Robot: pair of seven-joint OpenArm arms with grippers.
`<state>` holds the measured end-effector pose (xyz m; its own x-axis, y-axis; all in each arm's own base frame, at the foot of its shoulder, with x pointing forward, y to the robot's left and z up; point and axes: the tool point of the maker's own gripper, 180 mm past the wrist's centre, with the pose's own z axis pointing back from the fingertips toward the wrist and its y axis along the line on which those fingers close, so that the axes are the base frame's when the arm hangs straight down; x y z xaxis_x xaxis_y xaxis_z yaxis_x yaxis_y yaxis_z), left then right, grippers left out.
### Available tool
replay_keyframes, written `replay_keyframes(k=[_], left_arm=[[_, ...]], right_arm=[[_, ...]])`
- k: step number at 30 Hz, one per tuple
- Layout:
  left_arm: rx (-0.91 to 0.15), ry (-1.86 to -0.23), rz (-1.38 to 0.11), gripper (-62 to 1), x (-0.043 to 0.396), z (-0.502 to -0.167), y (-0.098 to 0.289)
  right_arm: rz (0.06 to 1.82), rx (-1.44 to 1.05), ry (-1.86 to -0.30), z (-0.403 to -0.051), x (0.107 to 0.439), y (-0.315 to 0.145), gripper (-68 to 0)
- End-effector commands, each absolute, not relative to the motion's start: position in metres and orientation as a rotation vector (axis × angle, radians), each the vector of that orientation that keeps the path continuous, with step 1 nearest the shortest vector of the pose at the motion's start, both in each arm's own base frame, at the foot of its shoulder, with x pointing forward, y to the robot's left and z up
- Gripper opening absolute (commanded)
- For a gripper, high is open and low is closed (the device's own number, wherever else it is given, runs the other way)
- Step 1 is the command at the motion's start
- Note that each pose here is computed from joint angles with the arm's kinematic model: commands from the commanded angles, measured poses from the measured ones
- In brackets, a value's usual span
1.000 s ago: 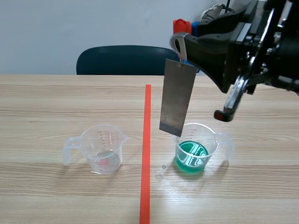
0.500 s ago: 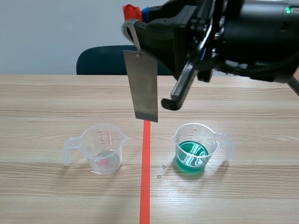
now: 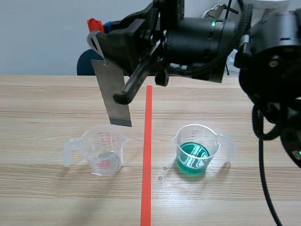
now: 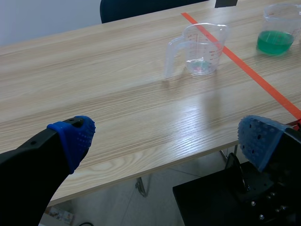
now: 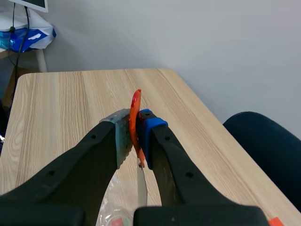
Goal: Do the redox reaction experiment
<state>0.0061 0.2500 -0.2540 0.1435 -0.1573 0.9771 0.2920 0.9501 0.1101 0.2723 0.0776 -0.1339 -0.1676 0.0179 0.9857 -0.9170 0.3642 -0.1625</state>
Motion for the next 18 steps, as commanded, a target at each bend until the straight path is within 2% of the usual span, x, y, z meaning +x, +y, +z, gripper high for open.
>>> replay_keyframes(k=[1,18], left_arm=[[-0.119,-1.425,-0.322,1.4,0.009,-0.248,0.249],[-0.119,-1.424,-0.322,1.4,0.009,-0.248,0.249]], right_arm=[[1.028,0.879,-1.531,-0.122,0.274,0.082,-66.9],[0.997,0.906,-1.462,-0.145,0.288,0.110,-66.9]])
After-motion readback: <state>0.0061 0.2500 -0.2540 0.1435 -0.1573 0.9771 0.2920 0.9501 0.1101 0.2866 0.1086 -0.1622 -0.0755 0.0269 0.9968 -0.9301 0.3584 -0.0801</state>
